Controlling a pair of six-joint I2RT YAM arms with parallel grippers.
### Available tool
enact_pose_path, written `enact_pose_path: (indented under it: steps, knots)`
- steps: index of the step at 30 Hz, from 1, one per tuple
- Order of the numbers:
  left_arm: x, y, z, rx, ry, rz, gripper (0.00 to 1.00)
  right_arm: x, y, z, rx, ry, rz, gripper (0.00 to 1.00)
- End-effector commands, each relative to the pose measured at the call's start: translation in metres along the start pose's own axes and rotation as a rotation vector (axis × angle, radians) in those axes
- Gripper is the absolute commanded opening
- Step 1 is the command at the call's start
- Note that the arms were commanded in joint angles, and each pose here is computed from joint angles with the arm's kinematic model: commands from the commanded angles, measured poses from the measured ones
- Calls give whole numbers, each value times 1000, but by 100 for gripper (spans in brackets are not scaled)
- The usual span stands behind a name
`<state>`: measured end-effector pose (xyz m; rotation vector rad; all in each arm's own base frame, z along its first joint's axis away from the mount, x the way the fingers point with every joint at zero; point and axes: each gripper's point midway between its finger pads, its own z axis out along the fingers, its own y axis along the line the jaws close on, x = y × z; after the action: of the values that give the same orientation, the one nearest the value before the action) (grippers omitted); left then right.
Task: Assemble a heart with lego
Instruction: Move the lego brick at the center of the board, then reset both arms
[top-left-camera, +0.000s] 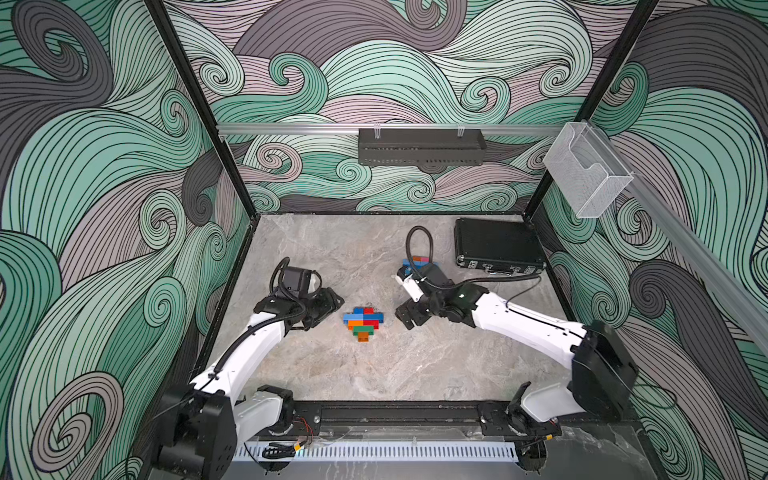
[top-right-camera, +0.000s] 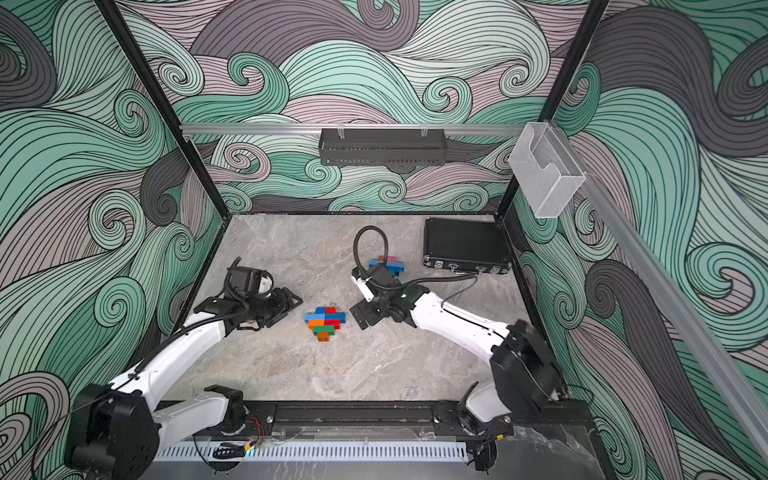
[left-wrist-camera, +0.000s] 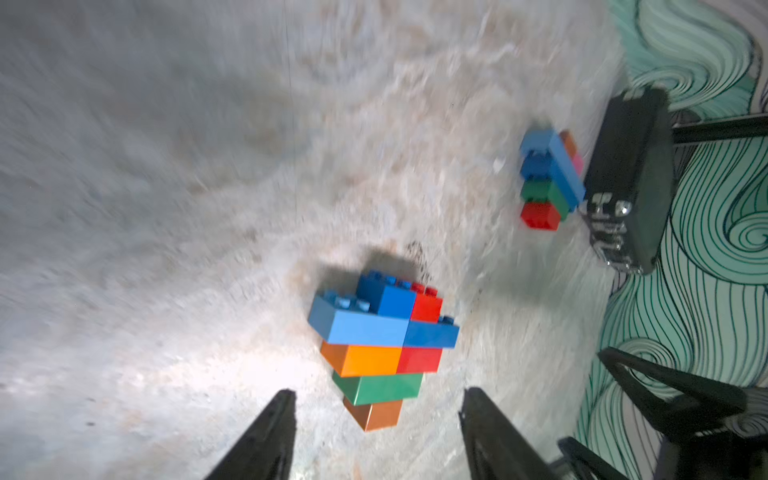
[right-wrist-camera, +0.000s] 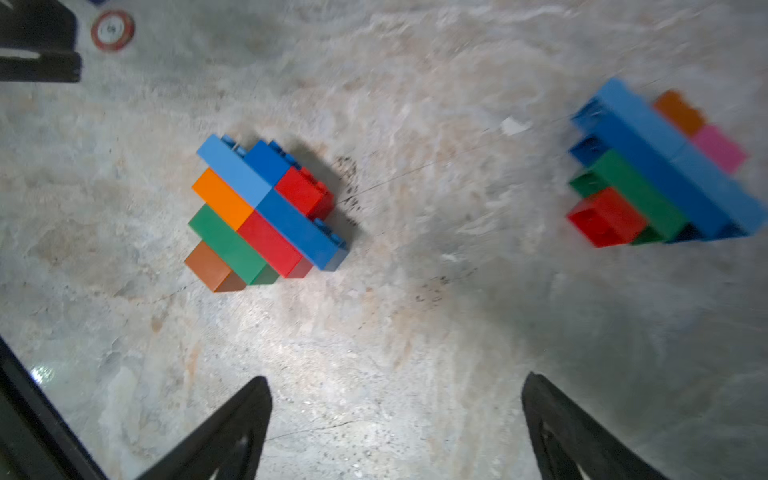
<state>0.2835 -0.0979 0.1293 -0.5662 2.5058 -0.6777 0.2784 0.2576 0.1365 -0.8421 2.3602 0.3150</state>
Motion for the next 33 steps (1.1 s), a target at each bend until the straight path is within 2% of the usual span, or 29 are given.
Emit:
enact_pose_path:
  steps: [1, 5, 6, 9, 13, 17, 19, 21, 25, 28, 31, 33]
  knots:
    - [-51, 22, -27, -208, -224, 115, 75, -3, -52, -23, 159, -51, 56, 99]
    - [-111, 37, -49, -424, -463, 203, 82, -5, -120, -53, 350, -149, 210, 99]
    - [-120, 39, -49, -449, -489, 223, 83, -7, -133, -59, 391, -196, 247, 99]
    - [-145, 39, -45, -521, -570, 382, 85, 3, -172, -76, 544, -289, 324, 99]
    - [-154, 54, -24, -508, -535, 422, 88, 26, -211, -86, 691, -350, 399, 99]
    - [-146, 83, 5, -522, -491, 426, 88, 48, -238, -97, 813, -352, 440, 99]
    - [-138, 93, 18, -518, -500, 459, 88, 54, -248, -100, 843, -377, 460, 99]
    - [-134, 99, 24, -491, -564, 484, 89, 60, -255, -102, 865, -398, 473, 99]
    - [-147, 91, 14, -425, -673, 508, 89, 76, -273, -98, 903, -432, 502, 99]
    - [-151, 93, 22, -350, -697, 501, 89, 81, -277, -86, 850, -503, 501, 99]
    - [-149, 109, 38, -347, -731, 493, 88, 72, -271, -77, 811, -573, 408, 99]
    - [-146, 107, 45, -330, -687, 512, 89, 71, -265, -64, 743, -584, 372, 99]
